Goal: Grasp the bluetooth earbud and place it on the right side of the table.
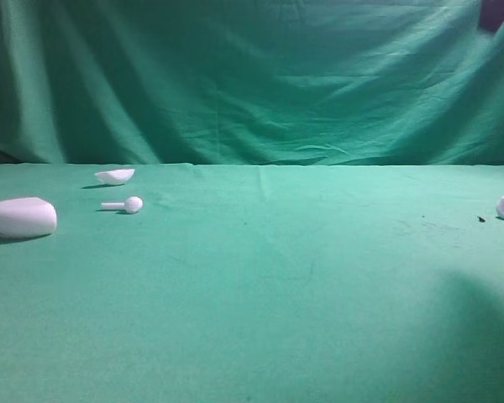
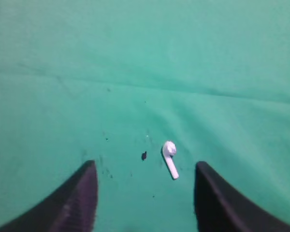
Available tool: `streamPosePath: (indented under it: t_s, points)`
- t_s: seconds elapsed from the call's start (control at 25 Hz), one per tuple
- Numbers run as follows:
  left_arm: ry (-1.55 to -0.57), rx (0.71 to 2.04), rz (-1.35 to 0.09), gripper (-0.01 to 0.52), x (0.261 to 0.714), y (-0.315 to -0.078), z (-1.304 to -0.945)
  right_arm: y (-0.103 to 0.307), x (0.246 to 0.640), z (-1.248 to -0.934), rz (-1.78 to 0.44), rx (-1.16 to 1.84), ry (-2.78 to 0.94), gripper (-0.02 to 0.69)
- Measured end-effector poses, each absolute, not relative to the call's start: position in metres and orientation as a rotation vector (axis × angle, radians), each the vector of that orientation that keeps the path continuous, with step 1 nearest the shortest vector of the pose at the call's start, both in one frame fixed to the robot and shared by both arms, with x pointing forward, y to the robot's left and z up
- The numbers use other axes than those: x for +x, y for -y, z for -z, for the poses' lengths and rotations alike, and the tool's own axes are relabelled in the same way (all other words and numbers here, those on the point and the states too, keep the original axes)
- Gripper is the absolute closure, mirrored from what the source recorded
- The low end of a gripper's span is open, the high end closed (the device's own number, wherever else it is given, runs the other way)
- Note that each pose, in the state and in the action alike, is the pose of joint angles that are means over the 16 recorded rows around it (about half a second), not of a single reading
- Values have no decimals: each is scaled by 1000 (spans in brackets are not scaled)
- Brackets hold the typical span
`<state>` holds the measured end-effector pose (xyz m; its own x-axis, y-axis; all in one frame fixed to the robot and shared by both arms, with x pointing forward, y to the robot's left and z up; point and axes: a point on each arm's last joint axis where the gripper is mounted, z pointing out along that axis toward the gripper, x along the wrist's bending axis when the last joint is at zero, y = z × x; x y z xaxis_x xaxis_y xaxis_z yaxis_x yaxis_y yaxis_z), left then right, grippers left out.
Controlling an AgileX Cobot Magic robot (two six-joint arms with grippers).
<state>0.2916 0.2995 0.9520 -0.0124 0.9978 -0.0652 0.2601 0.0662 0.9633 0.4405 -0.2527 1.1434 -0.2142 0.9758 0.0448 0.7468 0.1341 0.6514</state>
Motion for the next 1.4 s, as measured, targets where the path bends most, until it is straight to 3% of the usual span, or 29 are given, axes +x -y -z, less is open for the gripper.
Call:
streamPosePath:
  t_s: [0.28,0.72,1.04,1.4]
  points:
    - [-1434,1347,-1026,514,292,-299,-952,271,353,-1161,-952,1544,-1901,665]
    - [-1434,1347,-1026,514,292,-299,-952,289,263,-1123,-1148,1392,-1716,665]
    - [-1434,1347,-1026,514,292,-299,-952,293,242,-1103,-1228,1324,-1632,665]
    - [-1434,1347,-1026,514,292,-299,-952,292,260,-1066,-1234,1271,-1568,665]
